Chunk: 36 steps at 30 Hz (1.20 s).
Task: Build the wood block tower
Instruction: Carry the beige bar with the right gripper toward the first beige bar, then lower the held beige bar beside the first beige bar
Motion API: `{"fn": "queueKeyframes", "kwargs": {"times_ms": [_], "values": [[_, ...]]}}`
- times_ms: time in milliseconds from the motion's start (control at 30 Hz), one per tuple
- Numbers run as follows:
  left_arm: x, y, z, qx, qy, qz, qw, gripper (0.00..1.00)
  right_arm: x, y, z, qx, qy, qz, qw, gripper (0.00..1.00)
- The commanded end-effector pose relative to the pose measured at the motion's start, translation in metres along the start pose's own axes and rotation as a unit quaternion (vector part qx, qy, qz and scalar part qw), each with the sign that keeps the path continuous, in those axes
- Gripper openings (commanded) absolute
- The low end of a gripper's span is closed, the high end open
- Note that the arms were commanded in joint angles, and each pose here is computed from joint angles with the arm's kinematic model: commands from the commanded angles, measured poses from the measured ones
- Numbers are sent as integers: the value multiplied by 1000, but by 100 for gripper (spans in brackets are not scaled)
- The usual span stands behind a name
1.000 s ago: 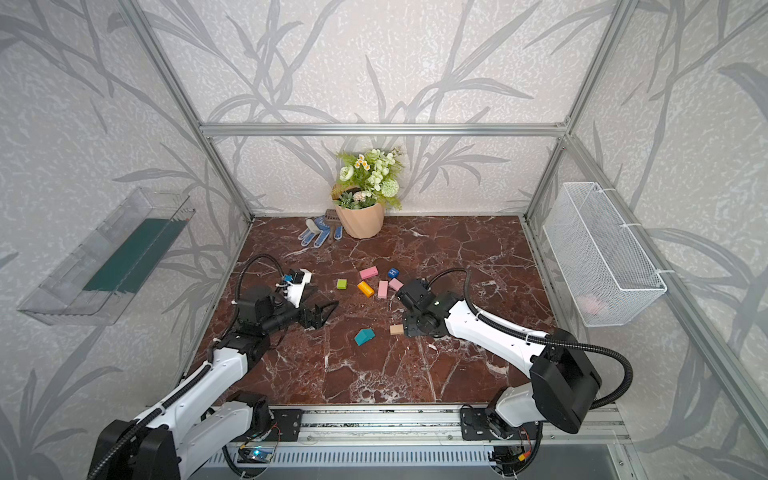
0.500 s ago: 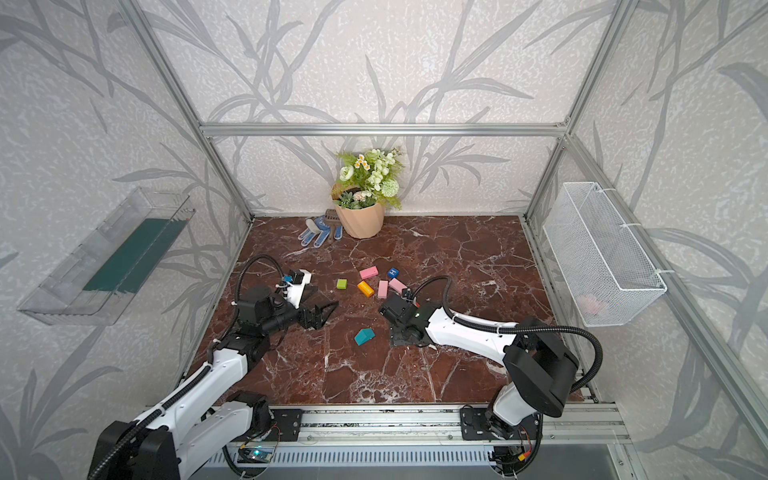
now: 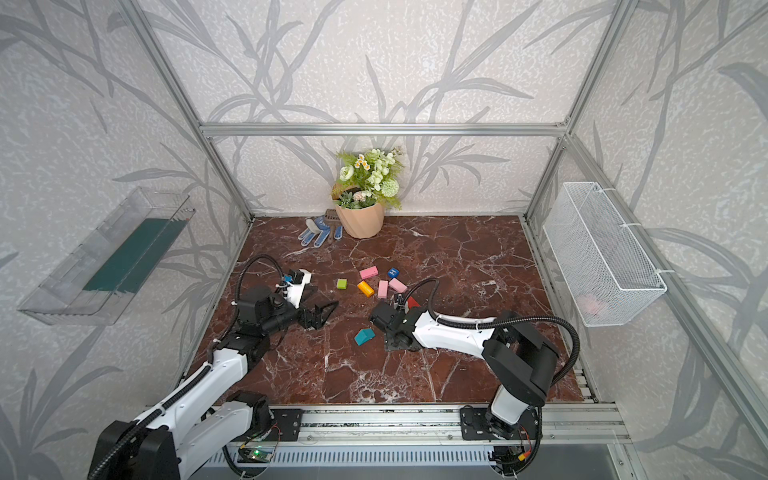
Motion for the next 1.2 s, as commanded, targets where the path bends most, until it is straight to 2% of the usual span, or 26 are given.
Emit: {"fn": "queueKeyframes", "kwargs": {"times_ms": [0, 233, 600, 1167], "values": [[-3, -1, 0, -1, -9, 16, 1000, 99, 2, -8, -12, 2, -30, 5, 1000, 50], [-2, -1, 0, 0, -9, 16, 1000, 99, 17, -9, 8, 4, 6, 2, 1000, 50], [-3, -3, -2, 1, -13, 20, 1000, 99, 19, 9, 40, 25, 41, -15, 999, 48], [-2, -4, -3, 0, -17, 22, 1000, 99, 21, -6, 34, 52, 23, -6, 998, 49]]}}
Point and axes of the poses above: each gripper's point midway between its finger pads, its own z axis out along the fingers, its own y axis along the line the jaws close on, x = y × z, the point moved 8 cm from there along -z, back along the fingers, and after that the axes turned 6 degrees about z, right-handed, at the moved point
